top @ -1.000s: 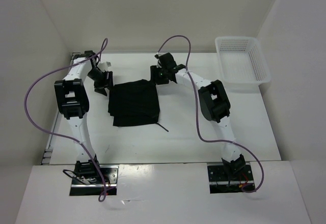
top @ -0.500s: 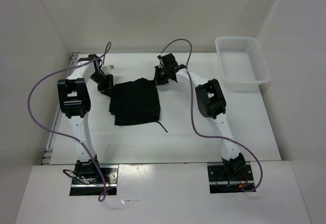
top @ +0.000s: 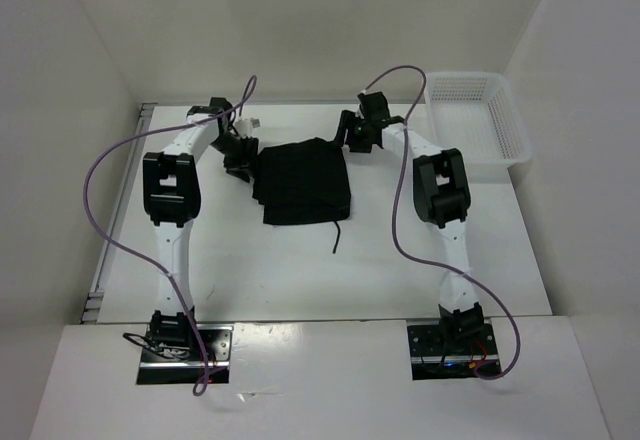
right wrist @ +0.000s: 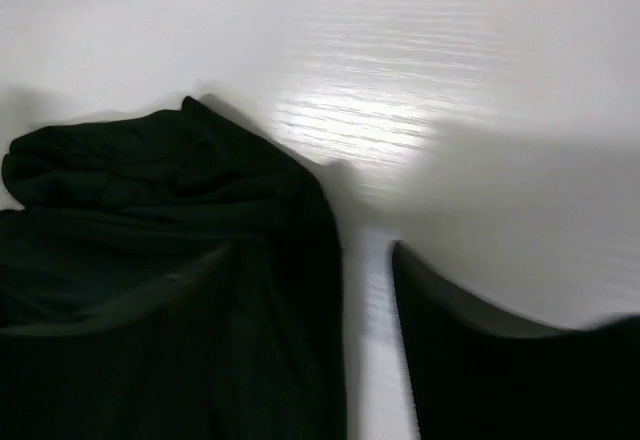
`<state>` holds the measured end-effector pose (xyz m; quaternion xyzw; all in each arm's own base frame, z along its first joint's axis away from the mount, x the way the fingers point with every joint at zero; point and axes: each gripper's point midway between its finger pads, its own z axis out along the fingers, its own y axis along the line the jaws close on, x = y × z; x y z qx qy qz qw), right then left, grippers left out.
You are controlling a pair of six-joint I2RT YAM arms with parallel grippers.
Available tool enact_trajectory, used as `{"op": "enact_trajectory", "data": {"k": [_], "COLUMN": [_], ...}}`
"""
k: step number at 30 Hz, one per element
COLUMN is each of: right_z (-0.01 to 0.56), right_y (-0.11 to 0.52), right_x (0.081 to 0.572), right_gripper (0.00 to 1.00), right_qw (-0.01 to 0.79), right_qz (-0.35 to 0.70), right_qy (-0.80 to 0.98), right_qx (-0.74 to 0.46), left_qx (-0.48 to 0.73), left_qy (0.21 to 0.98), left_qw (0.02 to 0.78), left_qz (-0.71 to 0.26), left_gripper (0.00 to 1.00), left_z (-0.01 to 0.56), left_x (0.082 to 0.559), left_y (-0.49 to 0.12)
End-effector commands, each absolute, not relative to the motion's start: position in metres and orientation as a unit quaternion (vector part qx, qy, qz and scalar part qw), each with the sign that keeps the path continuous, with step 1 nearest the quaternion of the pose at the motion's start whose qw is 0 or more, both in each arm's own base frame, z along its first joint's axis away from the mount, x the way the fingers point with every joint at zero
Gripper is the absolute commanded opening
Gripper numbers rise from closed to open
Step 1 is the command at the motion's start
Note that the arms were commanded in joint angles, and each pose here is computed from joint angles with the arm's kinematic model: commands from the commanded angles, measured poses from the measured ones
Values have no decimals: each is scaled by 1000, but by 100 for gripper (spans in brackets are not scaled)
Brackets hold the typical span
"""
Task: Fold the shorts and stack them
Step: Fold the shorts
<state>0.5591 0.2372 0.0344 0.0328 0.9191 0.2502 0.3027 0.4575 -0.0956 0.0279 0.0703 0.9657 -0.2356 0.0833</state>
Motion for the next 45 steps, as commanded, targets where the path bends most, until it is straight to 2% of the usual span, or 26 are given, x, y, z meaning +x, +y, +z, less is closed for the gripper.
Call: {"op": "enact_trajectory", "data": {"k": [1,3,4,9,10,12,13,15,18,19,20,21,22,23,25,26,45], "right_z": [84,109,123,207,232,247,262,272,294,283,308,312,303,322,315,330,330], "right_y": [225,213,210,188,182,172,157,134,90,77,51,36,21,-13,-41,-53,-40], "right_x": [557,553,554,539,527,512,499,487,457,444,428,418,408,393,376,365,348], "right_gripper": [74,94,100,100,100,100,100,100,100,100,100,100,100,100,100,100,100], "right_qw": [356,377,391,451,465,471,483,488,499,488,513,518,513,537,539,562,575], "right_qz": [200,177,172,143,140,126,103,73,41,28,24,18,14,3,-14,-22,-18], "right_qy": [913,909,904,881,874,873,870,869,860,866,848,843,844,821,812,792,789], "right_qx": [14,11,10,11,6,-4,10,44,97,105,129,142,159,193,223,237,217], "left_qx": [85,86,87,61,56,41,26,15,-21,-31,-41,-67,-72,-81,-94,-96,-97], "left_qy": [959,959,959,960,959,952,948,939,928,924,914,917,909,904,903,902,893], "left_qw": [115,121,128,171,184,230,252,287,341,354,389,384,403,418,418,421,439], "left_qz": [-246,-240,-236,-212,-210,-199,-192,-186,-149,-142,-107,-90,-73,-49,-29,-22,-5], "left_gripper": [52,57,58,66,71,78,95,100,100,100,100,100,100,100,100,100,100], "left_z": [42,51,57,100,109,142,160,179,201,206,225,214,227,231,228,229,232], "left_x": [478,479,480,473,473,473,466,464,450,445,440,428,419,417,404,405,383], "left_y": [-103,-101,-100,-62,-55,-30,-13,5,50,61,79,99,105,117,124,127,122]}}
